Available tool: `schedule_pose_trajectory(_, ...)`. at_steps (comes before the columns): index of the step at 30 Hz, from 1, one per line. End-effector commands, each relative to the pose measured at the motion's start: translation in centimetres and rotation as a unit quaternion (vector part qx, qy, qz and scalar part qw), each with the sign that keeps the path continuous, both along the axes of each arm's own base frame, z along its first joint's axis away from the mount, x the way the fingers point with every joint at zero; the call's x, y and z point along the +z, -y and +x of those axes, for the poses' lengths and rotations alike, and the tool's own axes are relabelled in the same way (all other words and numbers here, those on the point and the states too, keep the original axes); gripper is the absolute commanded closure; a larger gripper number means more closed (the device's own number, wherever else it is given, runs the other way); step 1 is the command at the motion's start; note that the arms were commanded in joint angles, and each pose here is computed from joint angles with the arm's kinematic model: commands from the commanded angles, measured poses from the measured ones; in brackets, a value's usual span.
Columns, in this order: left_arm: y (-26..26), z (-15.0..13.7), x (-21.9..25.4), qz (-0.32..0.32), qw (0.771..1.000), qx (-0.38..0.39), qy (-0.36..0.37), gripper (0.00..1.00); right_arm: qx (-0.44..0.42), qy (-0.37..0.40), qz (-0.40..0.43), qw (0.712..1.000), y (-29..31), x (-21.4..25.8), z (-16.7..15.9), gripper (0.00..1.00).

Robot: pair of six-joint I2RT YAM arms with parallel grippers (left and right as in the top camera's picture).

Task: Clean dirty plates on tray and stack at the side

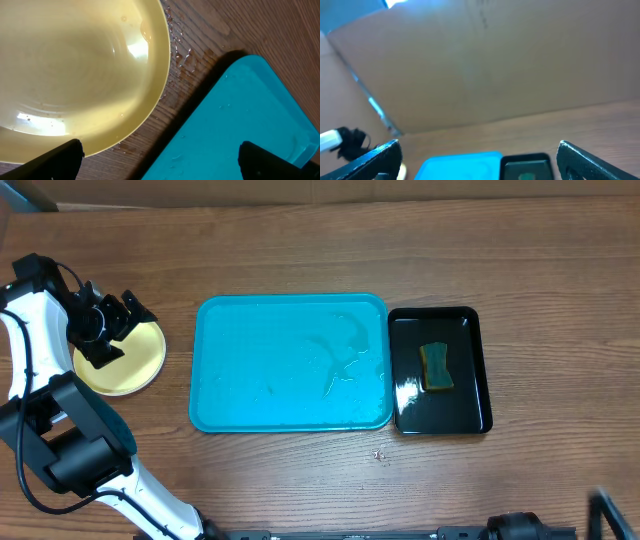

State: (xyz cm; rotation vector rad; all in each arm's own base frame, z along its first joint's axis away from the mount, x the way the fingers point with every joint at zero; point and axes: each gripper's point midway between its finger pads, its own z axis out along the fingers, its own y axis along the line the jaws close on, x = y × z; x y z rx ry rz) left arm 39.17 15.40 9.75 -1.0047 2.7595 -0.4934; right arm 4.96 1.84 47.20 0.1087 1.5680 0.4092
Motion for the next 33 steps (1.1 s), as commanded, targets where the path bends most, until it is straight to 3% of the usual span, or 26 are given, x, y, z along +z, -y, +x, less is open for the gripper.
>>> schedule_pose_trajectory(1,-0.1,0.2,-0.1,0.007,1.000,-0.012,0.002,0.00,-0.040,0.032,-0.009,0.999,1.7,-0.6,-2.0,0.00)
schedule_pose_trajectory(5,-0.1,0.2,-0.1,0.007,1.000,-0.012,0.002,0.00,-0.039,0.090,-0.048,0.994,1.6,-0.5,-3.3,0.00)
schedule_pose_trajectory(9,-0.1,0.2,-0.1,0.007,1.000,-0.012,0.002,0.00,-0.031,0.168,-0.094,0.981,0.8,0.8,-2.3,0.00)
schedule_pose_trajectory(18,-0.1,0.2,-0.1,0.007,1.000,-0.012,0.002,0.00,0.000,0.274,-0.113,0.955,-1.9,-0.4,5.3,0.00)
schedule_pose_trajectory(24,-0.1,0.2,-0.1,0.007,1.000,-0.012,0.002,0.00,0.026,0.312,-0.117,0.942,-3.5,-5.4,9.1,0.00)
schedule_pose_trajectory(33,-0.1,0.2,-0.1,0.007,1.000,-0.012,0.002,0.00,0.032,0.298,-0.119,0.947,-4.2,-13.8,14.1,0.00)
